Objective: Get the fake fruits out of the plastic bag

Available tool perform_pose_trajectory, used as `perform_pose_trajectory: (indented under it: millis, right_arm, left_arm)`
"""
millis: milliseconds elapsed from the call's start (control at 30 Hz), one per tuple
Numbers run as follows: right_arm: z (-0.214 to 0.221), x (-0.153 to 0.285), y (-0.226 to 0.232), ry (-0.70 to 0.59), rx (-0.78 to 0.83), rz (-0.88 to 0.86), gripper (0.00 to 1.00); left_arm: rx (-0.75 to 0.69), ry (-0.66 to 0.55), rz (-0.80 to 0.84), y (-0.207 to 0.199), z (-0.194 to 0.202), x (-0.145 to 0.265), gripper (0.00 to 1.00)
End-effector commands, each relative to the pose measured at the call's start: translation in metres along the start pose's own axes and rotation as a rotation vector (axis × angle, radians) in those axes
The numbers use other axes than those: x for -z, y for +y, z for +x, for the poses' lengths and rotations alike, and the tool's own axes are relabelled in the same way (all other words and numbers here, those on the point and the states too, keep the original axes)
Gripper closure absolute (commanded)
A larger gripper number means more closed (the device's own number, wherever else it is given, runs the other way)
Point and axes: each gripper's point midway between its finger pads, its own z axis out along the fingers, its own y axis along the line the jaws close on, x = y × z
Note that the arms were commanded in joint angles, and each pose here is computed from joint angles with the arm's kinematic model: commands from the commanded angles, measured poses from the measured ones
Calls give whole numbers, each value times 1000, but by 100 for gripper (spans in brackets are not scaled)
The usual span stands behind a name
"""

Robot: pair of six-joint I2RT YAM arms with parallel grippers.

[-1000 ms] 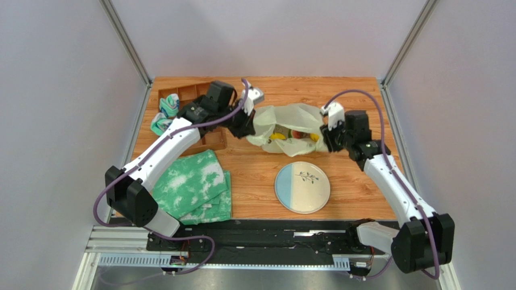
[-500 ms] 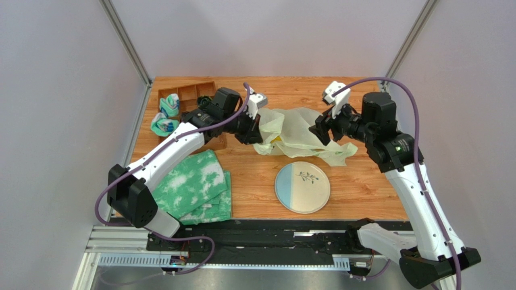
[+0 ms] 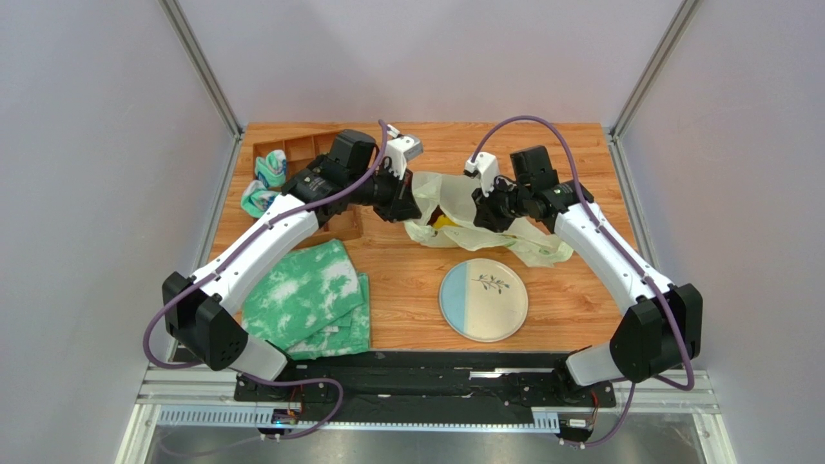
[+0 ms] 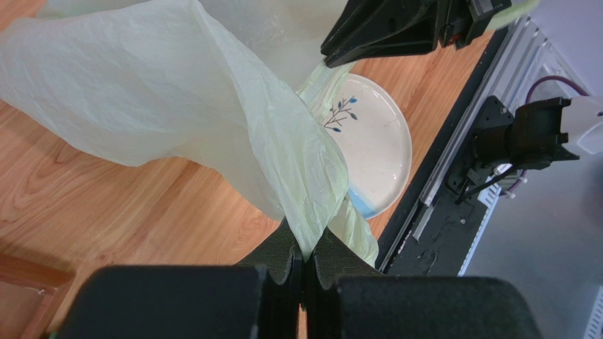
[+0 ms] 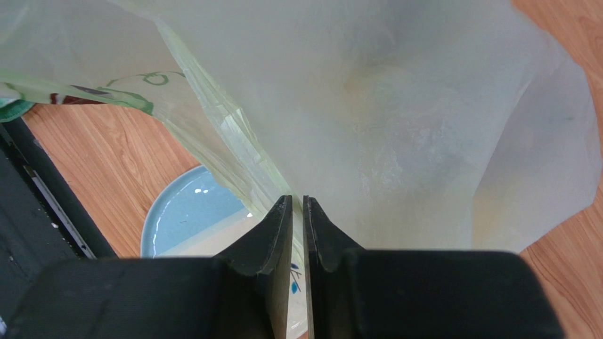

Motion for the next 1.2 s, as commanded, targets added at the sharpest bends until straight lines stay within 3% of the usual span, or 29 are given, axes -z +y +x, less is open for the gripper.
perform_pose_trajectory:
  millis: [0,133,333,500,633,867,933,1067,1167]
  right_arm:
    - [-45,19,18,-148,39,-42,87]
    - [-35,19,52,-127,101,-108,90]
    - [-23,-5,29,-69,157,18,95]
    - [-42,-20,-34,-61,134,269,100]
    - [-28,-37,-99,27,119,465,100]
    - [-23,18,-216,42,44,832,100]
    - [-5,24,-218,84,37,827,100]
    - [38,20,-177,189,36,705,97]
    - [34,27,-141,150,24,639,84]
  left_arm:
    - [63,-56,1,4,-11,15,100]
    - [177,-94,69,9,-26,18,100]
    - [154,-109,134,4,-41,17,100]
    - [113,-118,156,-1,-43,21,100]
    - [103,-114,145,-2,-39,24,100]
    - [66,-140,159,-4,-46,27,100]
    - [78,-127,166,-2,-41,22,100]
    - [108,-111,176,0,-34,15,100]
    - [118,-105,181,0,-31,14,100]
